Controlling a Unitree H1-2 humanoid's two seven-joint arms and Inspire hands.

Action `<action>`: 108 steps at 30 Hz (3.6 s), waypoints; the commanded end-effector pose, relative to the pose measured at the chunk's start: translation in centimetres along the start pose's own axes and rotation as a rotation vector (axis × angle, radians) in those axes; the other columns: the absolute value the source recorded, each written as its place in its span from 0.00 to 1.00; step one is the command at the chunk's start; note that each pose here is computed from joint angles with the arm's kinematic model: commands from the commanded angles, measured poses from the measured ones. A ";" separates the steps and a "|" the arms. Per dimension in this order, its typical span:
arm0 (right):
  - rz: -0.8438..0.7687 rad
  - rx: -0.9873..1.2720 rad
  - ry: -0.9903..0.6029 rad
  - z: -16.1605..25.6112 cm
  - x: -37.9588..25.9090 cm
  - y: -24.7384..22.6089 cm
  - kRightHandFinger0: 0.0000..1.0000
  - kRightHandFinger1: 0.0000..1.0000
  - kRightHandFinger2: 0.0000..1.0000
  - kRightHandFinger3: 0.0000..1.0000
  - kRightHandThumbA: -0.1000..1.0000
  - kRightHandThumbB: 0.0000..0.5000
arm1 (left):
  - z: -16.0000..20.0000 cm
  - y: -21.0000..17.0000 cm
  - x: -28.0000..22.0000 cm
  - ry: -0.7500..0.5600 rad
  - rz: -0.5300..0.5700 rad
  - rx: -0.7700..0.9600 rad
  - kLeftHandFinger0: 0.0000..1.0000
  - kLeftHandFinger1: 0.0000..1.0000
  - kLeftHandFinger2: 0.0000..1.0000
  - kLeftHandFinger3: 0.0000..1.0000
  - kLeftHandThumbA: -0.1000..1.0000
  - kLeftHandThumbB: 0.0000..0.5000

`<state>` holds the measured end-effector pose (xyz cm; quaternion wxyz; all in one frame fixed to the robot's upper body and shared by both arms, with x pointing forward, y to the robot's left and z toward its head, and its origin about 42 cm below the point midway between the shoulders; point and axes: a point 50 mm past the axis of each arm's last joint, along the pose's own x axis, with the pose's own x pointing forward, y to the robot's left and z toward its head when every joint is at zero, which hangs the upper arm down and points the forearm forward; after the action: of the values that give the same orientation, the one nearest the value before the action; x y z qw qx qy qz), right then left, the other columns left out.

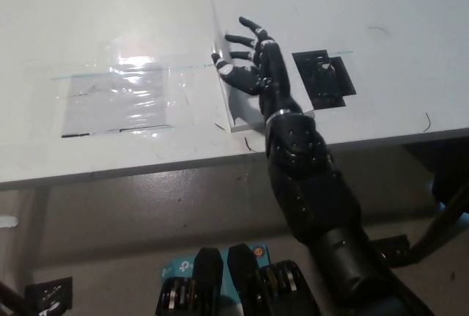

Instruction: The robot uses its right hand to slide under the cover of the book kept in the middle of the desk and open it

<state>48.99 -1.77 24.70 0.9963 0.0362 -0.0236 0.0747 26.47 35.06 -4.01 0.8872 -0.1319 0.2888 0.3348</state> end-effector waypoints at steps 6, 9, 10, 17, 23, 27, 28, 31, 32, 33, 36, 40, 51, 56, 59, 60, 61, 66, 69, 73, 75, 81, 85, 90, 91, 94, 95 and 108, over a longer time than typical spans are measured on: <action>0.079 -0.027 0.019 -1.5 -1.0 4.8 0.36 0.58 0.71 0.89 0.70 0.10 | 2.1 -1.1 0.8 -0.064 -0.009 0.067 0.50 0.54 0.71 0.66 0.85 0.15; 0.097 -0.020 0.060 -3.5 -1.7 5.6 0.39 0.61 0.72 0.90 0.70 0.08 | 2.4 -1.6 1.0 -0.054 -0.021 0.040 0.58 0.58 0.72 0.68 0.83 0.15; 0.098 -0.023 0.072 -4.0 -1.9 5.6 0.40 0.61 0.72 0.91 0.70 0.08 | 2.5 -1.9 1.1 -0.055 -0.033 0.046 0.60 0.60 0.73 0.70 0.84 0.16; 0.076 -0.046 0.126 -6.4 -2.0 5.1 0.45 0.64 0.75 0.97 0.72 0.10 | 3.0 -2.7 1.2 -0.070 -0.052 0.072 0.54 0.57 0.71 0.69 0.86 0.14; 0.046 -0.071 0.131 -6.5 -1.5 4.1 0.37 0.56 0.70 0.95 0.73 0.20 | 3.0 -2.7 1.3 -0.061 -0.049 0.050 0.52 0.56 0.70 0.65 0.84 0.16; 0.033 -0.064 0.140 -6.5 -1.2 3.5 0.42 0.60 0.75 0.97 0.74 0.19 | 2.9 -2.7 1.3 -0.070 -0.072 0.037 0.53 0.58 0.72 0.69 0.84 0.14; 0.028 -0.048 0.149 -6.6 -1.2 3.6 0.43 0.61 0.76 0.98 0.74 0.21 | 2.8 -2.5 1.3 -0.074 -0.069 0.050 0.53 0.58 0.72 0.68 0.84 0.13; 0.024 -0.032 0.148 -6.5 -1.2 3.6 0.41 0.59 0.74 0.95 0.74 0.23 | 2.8 -2.3 1.2 -0.064 -0.052 0.057 0.51 0.55 0.69 0.67 0.85 0.14; 0.025 -0.030 0.145 -6.4 -1.2 3.8 0.38 0.57 0.73 0.93 0.74 0.24 | 2.8 -2.1 1.2 -0.071 -0.052 0.057 0.52 0.56 0.70 0.68 0.84 0.12; 0.030 -0.037 0.137 -6.3 -1.1 3.8 0.38 0.58 0.73 0.93 0.75 0.25 | 2.7 -2.1 1.1 -0.070 -0.050 0.049 0.53 0.57 0.71 0.68 0.84 0.13; 0.047 -0.051 0.108 -5.2 -0.9 3.9 0.40 0.62 0.76 0.94 0.76 0.22 | 2.6 -2.0 1.1 -0.080 -0.052 0.054 0.58 0.60 0.73 0.70 0.85 0.11; 0.025 -0.004 0.065 -3.1 -0.7 4.1 0.41 0.62 0.74 0.90 0.75 0.19 | 2.6 -2.0 1.1 -0.073 -0.039 0.055 0.57 0.59 0.72 0.70 0.85 0.12; 0.015 0.190 -0.046 7.1 -1.7 1.0 0.35 0.58 0.67 0.87 0.82 0.24 | 1.8 -2.1 1.3 -0.052 -0.031 0.019 0.53 0.58 0.72 0.71 0.86 0.21; 0.032 0.258 -0.083 9.9 -2.7 -1.2 0.35 0.60 0.71 0.93 0.85 0.19 | 1.7 -2.6 1.2 -0.047 -0.024 -0.012 0.55 0.58 0.71 0.69 0.81 0.15; -0.011 0.334 -0.113 10.3 -3.6 -4.8 0.37 0.63 0.76 0.98 0.84 0.20 | 1.9 -2.7 1.2 -0.039 -0.028 0.015 0.58 0.56 0.69 0.68 0.85 0.15; -0.031 0.351 -0.121 10.1 -3.9 -6.0 0.39 0.64 0.76 0.98 0.83 0.20 | 1.8 -2.8 1.2 -0.036 -0.027 0.005 0.58 0.57 0.69 0.68 0.84 0.14; -0.048 0.357 -0.123 9.9 -4.0 -6.8 0.38 0.63 0.76 0.98 0.83 0.19 | 1.8 -2.8 1.3 -0.032 -0.025 0.002 0.56 0.56 0.68 0.68 0.84 0.14; -0.192 0.345 -0.172 7.1 -6.5 -14.4 0.47 0.72 0.88 1.00 0.86 0.16 | 1.7 -2.8 1.3 -0.043 -0.028 -0.007 0.46 0.53 0.69 0.69 0.81 0.07; -0.266 0.374 -0.180 6.1 -8.3 -17.0 0.47 0.69 0.83 1.00 0.83 0.29 | 1.6 -2.9 1.3 -0.044 -0.024 -0.017 0.42 0.50 0.67 0.68 0.79 0.08; -0.362 0.390 -0.209 4.7 -11.2 -19.9 0.56 0.75 0.85 1.00 0.83 0.24 | 1.6 -2.9 1.1 -0.034 -0.011 0.000 0.37 0.46 0.63 0.63 0.80 0.13; -0.431 0.390 -0.217 3.6 -12.6 -21.6 0.58 0.77 0.87 1.00 0.82 0.20 | 1.5 -2.9 1.0 -0.034 -0.016 -0.010 0.42 0.49 0.63 0.62 0.79 0.14; -0.647 0.421 -0.194 -1.3 -15.7 -26.6 0.67 0.86 0.95 1.00 0.84 0.06 | 1.0 -2.4 0.7 -0.026 -0.021 -0.044 0.48 0.53 0.69 0.70 0.81 0.06; -0.707 0.434 -0.171 -3.6 -16.4 -28.4 0.69 0.89 1.00 1.00 0.82 0.00 | 0.8 -2.2 0.9 -0.015 -0.008 -0.056 0.37 0.44 0.66 0.69 0.80 0.09; -0.811 0.431 -0.108 -6.7 -17.5 -29.7 0.63 0.82 0.93 1.00 0.81 0.08 | 0.7 -2.0 1.1 -0.031 -0.018 -0.051 0.39 0.47 0.67 0.69 0.83 0.05; -0.830 0.439 -0.056 -8.4 -17.9 -29.8 0.63 0.80 0.91 1.00 0.80 0.05 | 0.6 -2.0 1.1 -0.039 -0.013 -0.050 0.41 0.48 0.67 0.70 0.81 0.06; -0.843 0.437 -0.015 -10.2 -18.5 -29.4 0.64 0.80 0.91 1.00 0.81 0.03 | 0.7 -2.1 1.2 -0.040 -0.015 -0.045 0.43 0.50 0.68 0.71 0.80 0.09; -0.853 0.435 0.011 -11.1 -18.6 -29.2 0.57 0.79 0.92 1.00 0.80 0.00 | 0.7 -2.1 1.3 -0.032 -0.023 -0.056 0.45 0.49 0.68 0.71 0.81 0.09; -0.909 0.511 0.192 -17.4 -18.7 -26.6 0.43 0.63 0.74 0.97 0.76 0.15 | 1.3 -2.7 1.1 -0.045 -0.012 -0.041 0.43 0.51 0.69 0.69 0.81 0.10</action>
<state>34.33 -29.52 3.78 0.8894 0.2675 0.1395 -0.3434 28.22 33.64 -4.86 0.8805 -0.1582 0.2914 0.3388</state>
